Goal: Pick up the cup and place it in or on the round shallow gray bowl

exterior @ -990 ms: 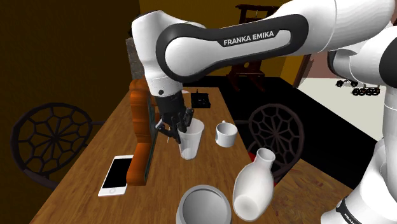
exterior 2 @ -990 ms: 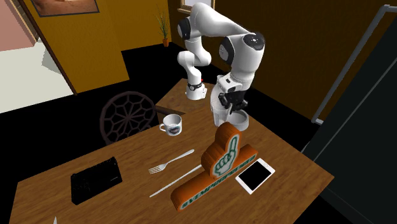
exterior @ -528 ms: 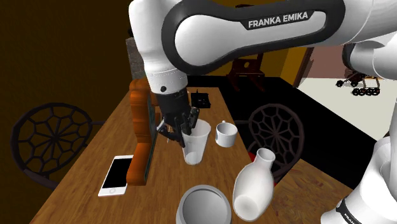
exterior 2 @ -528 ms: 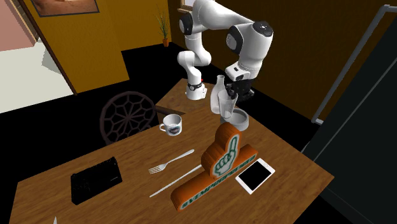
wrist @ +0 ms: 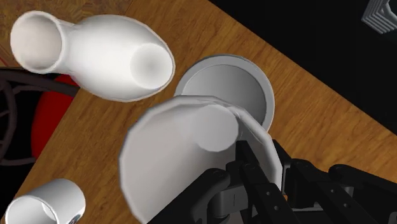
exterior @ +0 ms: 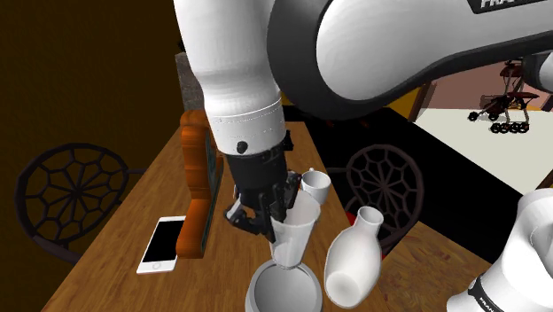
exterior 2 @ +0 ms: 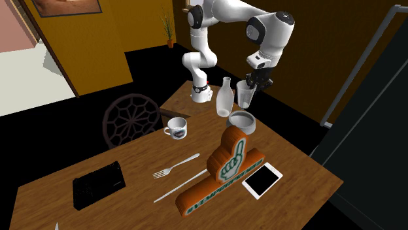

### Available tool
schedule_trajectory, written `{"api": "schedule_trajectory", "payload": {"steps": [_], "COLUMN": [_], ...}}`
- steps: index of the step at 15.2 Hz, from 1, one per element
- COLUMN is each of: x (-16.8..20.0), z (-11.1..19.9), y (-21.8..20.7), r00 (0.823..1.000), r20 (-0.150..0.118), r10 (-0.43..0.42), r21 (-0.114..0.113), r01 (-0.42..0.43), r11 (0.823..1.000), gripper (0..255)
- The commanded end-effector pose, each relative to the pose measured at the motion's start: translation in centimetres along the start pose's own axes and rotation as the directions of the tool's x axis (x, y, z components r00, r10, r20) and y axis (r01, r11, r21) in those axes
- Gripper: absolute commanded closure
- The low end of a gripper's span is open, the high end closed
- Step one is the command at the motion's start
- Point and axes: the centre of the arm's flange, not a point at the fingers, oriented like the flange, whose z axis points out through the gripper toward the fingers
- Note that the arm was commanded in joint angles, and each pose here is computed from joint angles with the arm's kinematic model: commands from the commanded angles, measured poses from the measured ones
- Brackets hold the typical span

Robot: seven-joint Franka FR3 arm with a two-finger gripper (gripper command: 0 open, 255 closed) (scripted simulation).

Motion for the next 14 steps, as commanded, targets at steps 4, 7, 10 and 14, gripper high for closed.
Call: {"api": "schedule_trajectory", "payload": {"steps": [4,7,10,14], "x": [-1.6,-1.3,-1.1,-0.8], "z": [1.1,2.6,4.2,6.3], "y": [-1.0,-1.2,-1.5,-1.8], "r00": [1.0,1.0,1.0,1.0], "r20": [0.0,0.0,0.0,0.0], "r10": [0.001,0.001,0.001,0.001], "r21": [0.001,0.001,0.001,0.001], "r01": [-0.001,-0.001,-0.001,-0.001], "r11": [1.0,1.0,1.0,1.0], "gripper": [255,255,255,255]}}
